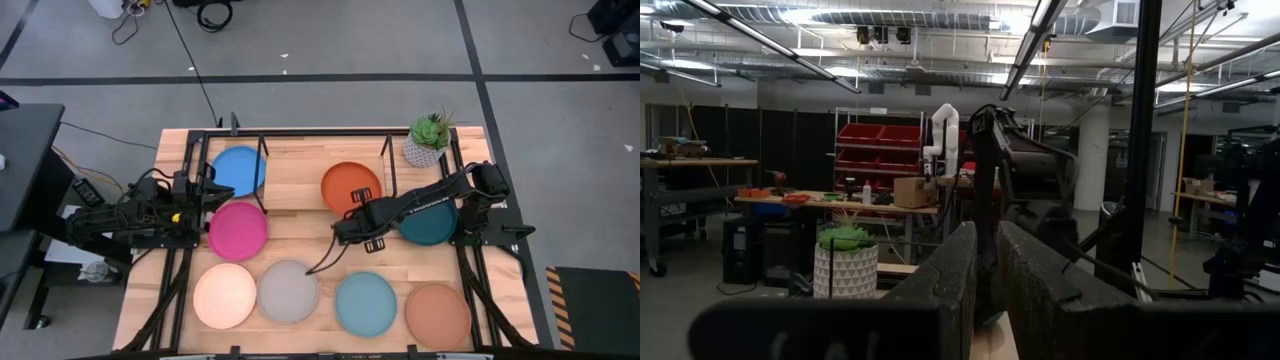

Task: Place and stack plates onto a shelf
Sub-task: Put the orange plate on the shelf, then stack the dark green plate on top of the orange plate on the shelf

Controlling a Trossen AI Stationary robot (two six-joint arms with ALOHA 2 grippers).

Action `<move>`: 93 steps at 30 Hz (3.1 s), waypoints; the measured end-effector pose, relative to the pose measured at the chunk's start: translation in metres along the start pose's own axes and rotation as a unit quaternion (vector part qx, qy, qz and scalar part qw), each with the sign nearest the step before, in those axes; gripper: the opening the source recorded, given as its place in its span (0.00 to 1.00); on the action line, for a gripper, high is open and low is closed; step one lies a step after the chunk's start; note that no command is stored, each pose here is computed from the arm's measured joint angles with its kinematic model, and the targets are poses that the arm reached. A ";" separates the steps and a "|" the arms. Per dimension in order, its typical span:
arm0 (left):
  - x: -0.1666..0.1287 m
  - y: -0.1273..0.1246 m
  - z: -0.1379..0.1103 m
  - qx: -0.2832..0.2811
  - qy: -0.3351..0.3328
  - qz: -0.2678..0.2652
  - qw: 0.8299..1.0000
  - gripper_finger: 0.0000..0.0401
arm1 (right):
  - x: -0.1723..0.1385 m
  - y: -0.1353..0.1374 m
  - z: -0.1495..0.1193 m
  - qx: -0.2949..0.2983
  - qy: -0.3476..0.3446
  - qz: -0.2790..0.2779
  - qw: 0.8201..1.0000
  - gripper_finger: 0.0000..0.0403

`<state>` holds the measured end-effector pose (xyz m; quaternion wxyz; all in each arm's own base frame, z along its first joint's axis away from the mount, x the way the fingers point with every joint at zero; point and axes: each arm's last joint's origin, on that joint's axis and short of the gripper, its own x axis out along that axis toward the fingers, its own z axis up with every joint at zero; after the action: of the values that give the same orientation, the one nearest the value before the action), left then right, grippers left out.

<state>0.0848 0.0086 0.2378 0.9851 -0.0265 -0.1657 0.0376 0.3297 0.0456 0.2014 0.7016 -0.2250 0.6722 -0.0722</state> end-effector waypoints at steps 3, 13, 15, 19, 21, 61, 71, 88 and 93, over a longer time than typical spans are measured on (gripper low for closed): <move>0.000 0.000 0.000 0.000 0.000 0.000 1.000 0.13 | 0.005 -0.011 -0.001 0.023 0.007 0.004 1.000 0.06; 0.000 0.000 -0.001 0.000 0.003 0.000 1.000 0.13 | 0.015 -0.032 -0.005 0.062 0.022 0.012 0.998 0.06; 0.000 0.000 -0.001 0.000 0.003 0.000 1.000 0.13 | 0.016 -0.034 -0.005 0.066 0.023 0.018 0.997 0.06; 0.000 0.000 -0.001 0.000 0.003 0.000 1.000 0.13 | 0.017 -0.036 -0.006 0.077 0.024 0.026 0.996 0.07; 0.000 0.000 -0.001 0.000 0.003 0.000 1.000 0.13 | 0.017 -0.036 -0.006 0.077 0.023 0.026 0.996 0.10; 0.000 0.000 -0.001 -0.007 0.006 0.000 1.000 0.13 | -0.046 0.065 -0.028 0.218 0.136 0.071 0.964 0.31; 0.000 0.000 -0.001 -0.006 0.006 0.000 1.000 0.13 | -0.025 0.086 -0.052 0.210 0.186 0.048 0.959 0.31; 0.000 0.000 -0.001 -0.004 0.006 0.000 1.000 0.13 | -0.007 0.077 -0.128 0.332 0.167 0.104 0.923 0.31; 0.000 0.000 -0.001 -0.004 0.006 0.000 1.000 0.13 | 0.001 0.080 -0.134 0.326 0.159 0.124 0.923 0.31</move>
<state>0.0852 0.0087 0.2368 0.9859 -0.0306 -0.1602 0.0371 0.1825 0.0870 0.1677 0.6233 0.1162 0.7368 -0.2346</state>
